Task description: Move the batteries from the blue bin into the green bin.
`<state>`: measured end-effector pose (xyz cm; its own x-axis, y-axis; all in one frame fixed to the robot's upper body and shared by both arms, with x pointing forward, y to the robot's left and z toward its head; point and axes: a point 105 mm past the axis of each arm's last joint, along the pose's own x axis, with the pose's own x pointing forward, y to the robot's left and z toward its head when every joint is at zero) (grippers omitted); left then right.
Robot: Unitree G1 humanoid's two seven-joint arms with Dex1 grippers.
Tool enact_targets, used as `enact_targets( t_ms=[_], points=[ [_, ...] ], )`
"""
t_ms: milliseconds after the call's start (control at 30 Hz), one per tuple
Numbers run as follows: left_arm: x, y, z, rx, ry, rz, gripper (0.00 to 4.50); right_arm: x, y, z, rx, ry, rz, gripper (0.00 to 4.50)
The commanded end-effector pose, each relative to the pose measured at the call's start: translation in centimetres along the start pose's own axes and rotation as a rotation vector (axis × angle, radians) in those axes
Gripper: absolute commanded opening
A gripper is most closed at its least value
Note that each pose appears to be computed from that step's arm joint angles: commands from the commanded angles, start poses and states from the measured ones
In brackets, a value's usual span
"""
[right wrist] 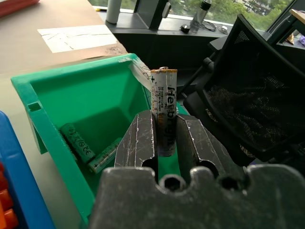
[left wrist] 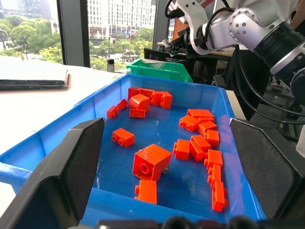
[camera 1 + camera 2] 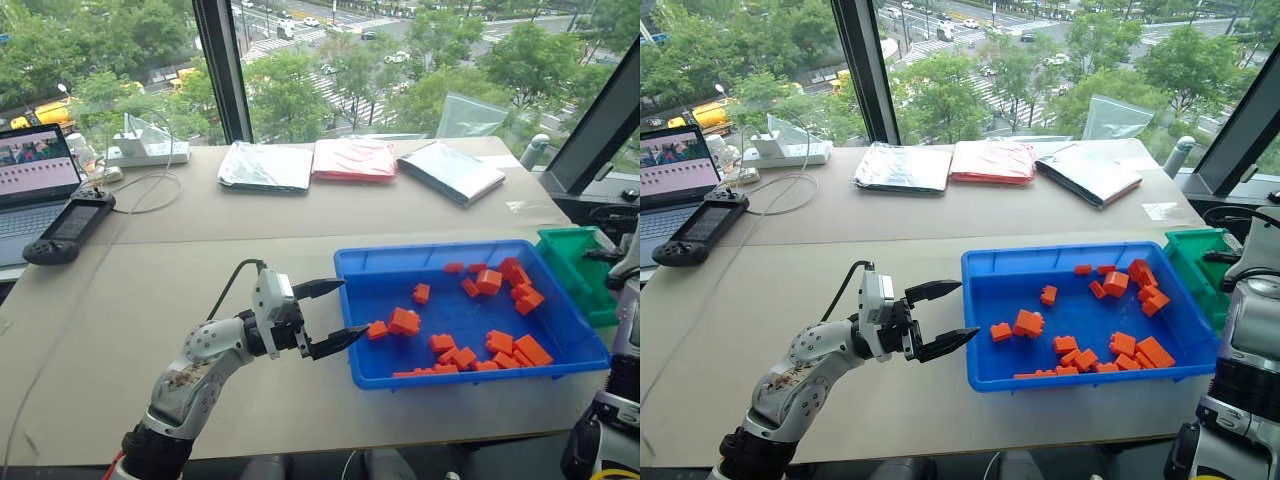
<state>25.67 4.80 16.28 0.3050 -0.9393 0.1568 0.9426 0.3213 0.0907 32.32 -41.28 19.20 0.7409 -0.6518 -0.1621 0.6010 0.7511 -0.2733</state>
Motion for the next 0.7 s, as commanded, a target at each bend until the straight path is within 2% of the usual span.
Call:
enact_targets(
  t_ms=[33, 367, 433, 500, 700],
  points=[
    [0.0, -0.1, 1.0, 0.04, -0.037, -0.003, 4.5, -0.2, -0.9, 2.2, 0.023, -0.085, -0.032, 0.25],
    [0.0, -0.2, 1.0, 0.036, -0.035, -0.005, 4.5, -0.5, -1.0, 2.7, 0.052, -0.116, -0.024, 0.25],
    [0.0, -0.2, 1.0, 0.038, -0.033, -0.006, 4.5, -0.6, -1.3, 2.7, 0.067, -0.123, -0.042, 1.26],
    [0.0, -0.2, 1.0, 0.039, -0.031, -0.007, 4.5, -0.6, -1.4, 2.7, 0.07, -0.125, -0.044, 1.75],
    [0.0, -0.2, 1.0, 0.039, -0.03, -0.009, 4.5, -0.6, -1.4, 3.3, 0.094, -0.158, -0.036, 3.83]
  ],
)
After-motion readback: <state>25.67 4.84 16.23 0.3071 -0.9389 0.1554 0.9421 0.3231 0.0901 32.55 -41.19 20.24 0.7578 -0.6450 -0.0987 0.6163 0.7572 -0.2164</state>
